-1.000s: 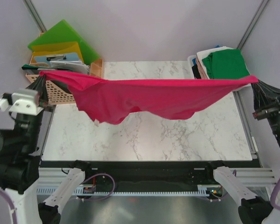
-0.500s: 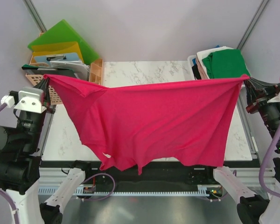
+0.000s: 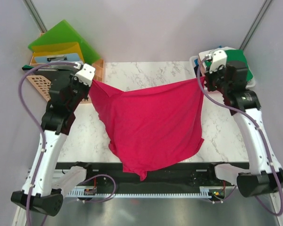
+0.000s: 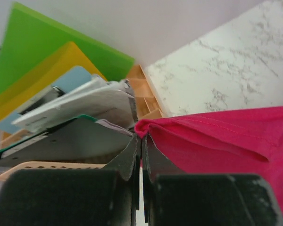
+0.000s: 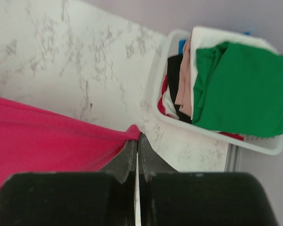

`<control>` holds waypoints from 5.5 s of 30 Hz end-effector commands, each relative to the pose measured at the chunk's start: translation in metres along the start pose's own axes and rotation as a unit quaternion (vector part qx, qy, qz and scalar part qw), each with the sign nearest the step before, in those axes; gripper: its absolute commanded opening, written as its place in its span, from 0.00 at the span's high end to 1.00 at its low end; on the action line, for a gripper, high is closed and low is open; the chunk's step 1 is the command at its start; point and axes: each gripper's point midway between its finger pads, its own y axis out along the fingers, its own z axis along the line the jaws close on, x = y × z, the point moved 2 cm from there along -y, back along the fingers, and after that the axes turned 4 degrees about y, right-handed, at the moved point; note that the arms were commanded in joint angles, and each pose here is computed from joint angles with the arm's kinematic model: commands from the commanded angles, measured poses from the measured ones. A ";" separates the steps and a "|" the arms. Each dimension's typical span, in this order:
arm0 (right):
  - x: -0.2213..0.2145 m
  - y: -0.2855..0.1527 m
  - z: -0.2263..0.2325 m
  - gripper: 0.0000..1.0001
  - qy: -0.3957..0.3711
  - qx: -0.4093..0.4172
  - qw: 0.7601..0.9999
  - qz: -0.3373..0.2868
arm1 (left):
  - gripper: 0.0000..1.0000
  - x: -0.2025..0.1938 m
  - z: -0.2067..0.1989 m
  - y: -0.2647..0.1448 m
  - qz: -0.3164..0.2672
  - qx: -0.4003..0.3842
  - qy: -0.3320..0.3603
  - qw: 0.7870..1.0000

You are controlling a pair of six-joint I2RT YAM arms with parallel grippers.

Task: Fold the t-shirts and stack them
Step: Flatten out the tshirt

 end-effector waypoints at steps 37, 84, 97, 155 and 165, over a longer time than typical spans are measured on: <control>0.187 -0.260 -0.024 1.00 0.019 -0.113 0.923 -0.368 | 0.98 0.173 0.113 -0.235 -0.247 0.198 -0.022 0.948; -0.015 0.195 -0.026 1.00 -0.006 -0.037 0.999 0.015 | 0.98 -0.062 -0.008 0.115 0.083 -0.039 -0.068 0.993; -0.051 0.333 -0.034 0.68 -0.013 -0.115 0.991 0.060 | 0.84 -0.088 -0.016 0.233 0.140 -0.039 -0.065 0.987; -0.167 0.257 0.071 0.24 0.026 0.079 0.965 0.250 | 0.35 -0.092 -0.034 -0.038 0.061 0.065 -0.023 0.996; -0.180 0.224 0.047 0.27 0.010 0.067 0.962 0.264 | 0.37 -0.102 -0.052 -0.026 0.071 0.026 -0.027 0.997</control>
